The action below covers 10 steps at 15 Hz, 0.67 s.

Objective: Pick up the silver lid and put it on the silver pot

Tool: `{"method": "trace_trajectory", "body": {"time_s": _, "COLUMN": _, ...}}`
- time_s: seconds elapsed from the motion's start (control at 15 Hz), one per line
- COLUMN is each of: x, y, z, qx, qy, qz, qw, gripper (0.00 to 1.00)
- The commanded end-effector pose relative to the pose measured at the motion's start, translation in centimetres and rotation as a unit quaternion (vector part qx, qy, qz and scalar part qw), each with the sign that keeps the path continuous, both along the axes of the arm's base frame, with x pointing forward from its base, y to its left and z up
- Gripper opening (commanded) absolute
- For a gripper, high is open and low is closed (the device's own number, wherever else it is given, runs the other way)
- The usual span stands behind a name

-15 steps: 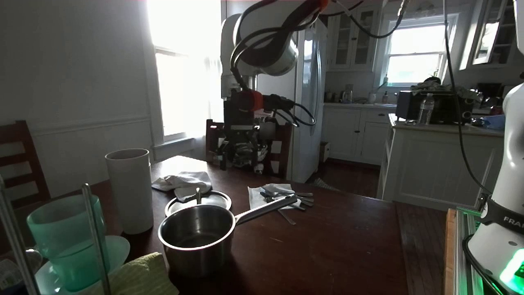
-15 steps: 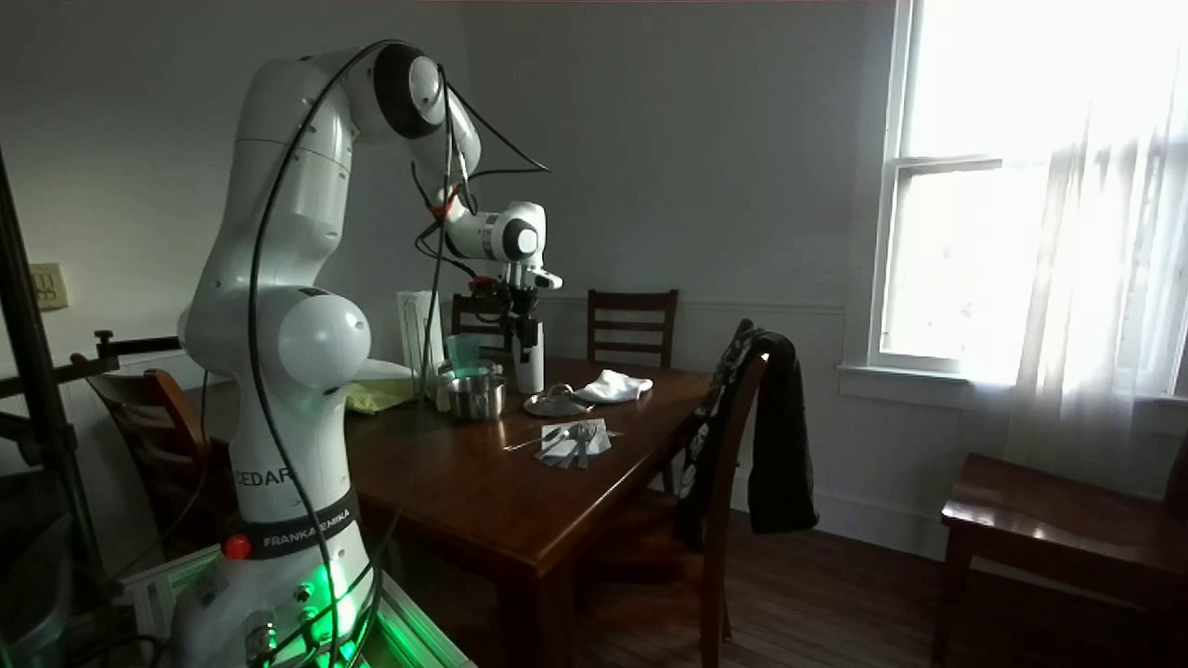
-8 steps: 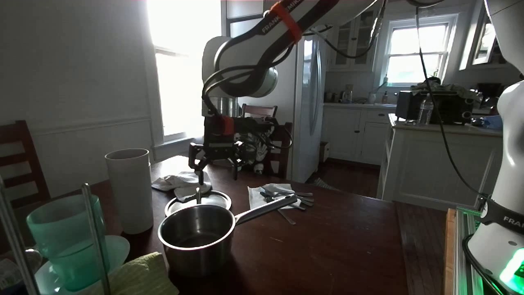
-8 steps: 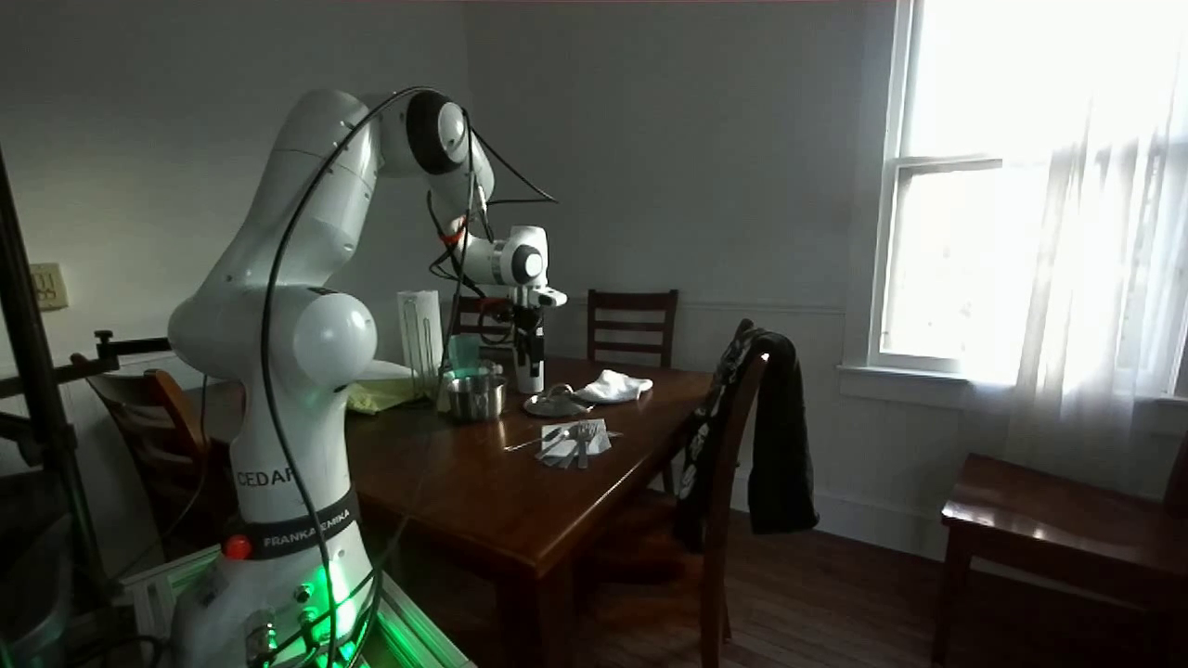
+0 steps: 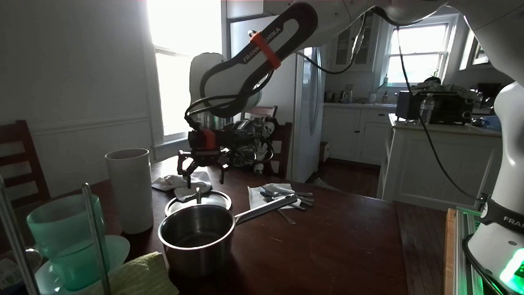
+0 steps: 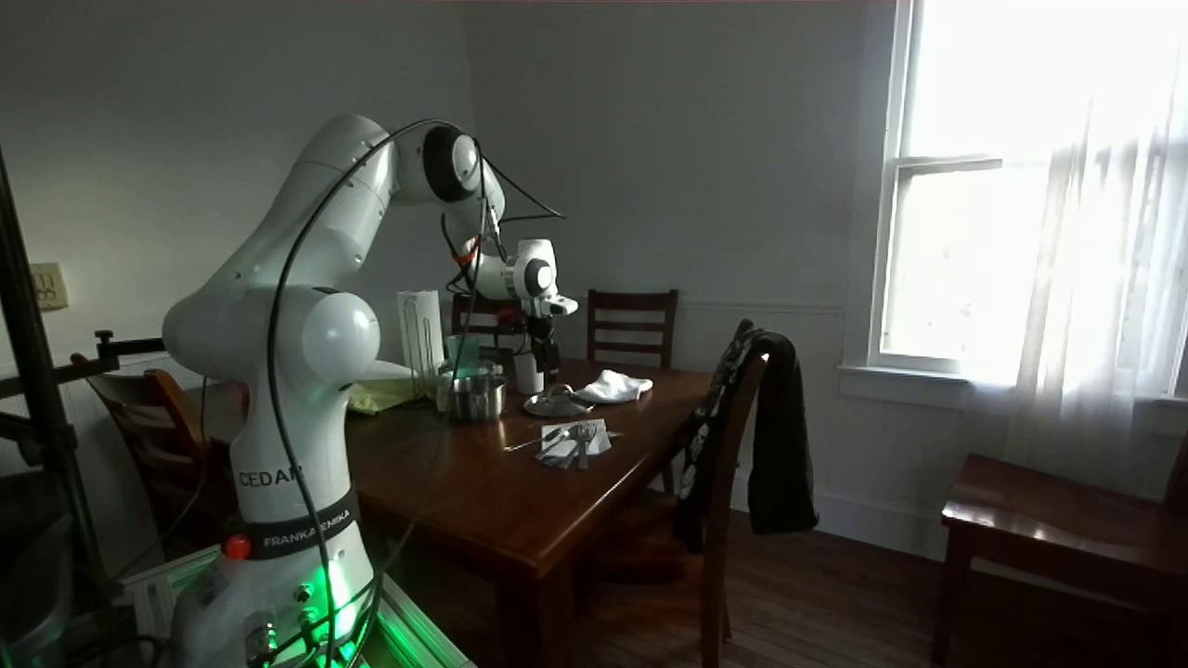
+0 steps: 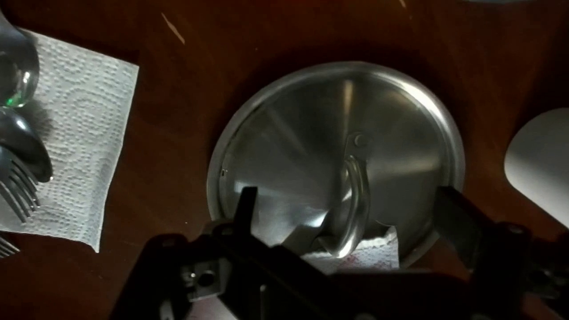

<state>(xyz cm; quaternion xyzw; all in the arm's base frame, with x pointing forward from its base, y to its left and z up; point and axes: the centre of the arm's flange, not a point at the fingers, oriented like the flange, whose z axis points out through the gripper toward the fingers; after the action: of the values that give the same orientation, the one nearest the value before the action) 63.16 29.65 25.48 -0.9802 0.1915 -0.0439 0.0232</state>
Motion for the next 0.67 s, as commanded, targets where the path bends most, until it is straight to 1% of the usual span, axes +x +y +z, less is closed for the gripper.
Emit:
{"method": "trace_trajectory", "body": {"time_s": 0.0, "x": 2.4, "y": 1.1, "z": -1.7, "qx": -0.006, "qy": -0.025, "qz": -0.017, "qw": 0.9995, "gripper": 1.00}}
{"method": "trace_trajectory", "body": {"time_s": 0.07, "x": 2.6, "y": 1.1, "z": -2.0, "qx": -0.007, "qy": -0.032, "qz": -0.019, "qw": 0.9993, "gripper": 1.00}}
{"method": "trace_trajectory", "body": {"time_s": 0.13, "x": 2.8, "y": 1.2, "z": -2.2, "qx": -0.005, "qy": -0.036, "qz": -0.022, "qw": 0.9991, "gripper": 0.97}}
{"method": "trace_trajectory", "body": {"time_s": 0.2, "x": 3.0, "y": 1.2, "z": -2.5, "qx": -0.004, "qy": -0.037, "qz": -0.023, "qw": 0.9990, "gripper": 0.77}}
{"method": "trace_trajectory", "body": {"time_s": 0.33, "x": 3.3, "y": 1.2, "z": -2.9, "qx": -0.006, "qy": -0.041, "qz": -0.026, "qw": 0.9988, "gripper": 0.70}}
{"method": "trace_trajectory", "body": {"time_s": 0.6, "x": 3.5, "y": 1.0, "z": -3.2, "qx": -0.016, "qy": -0.046, "qz": -0.034, "qw": 0.9983, "gripper": 0.39}}
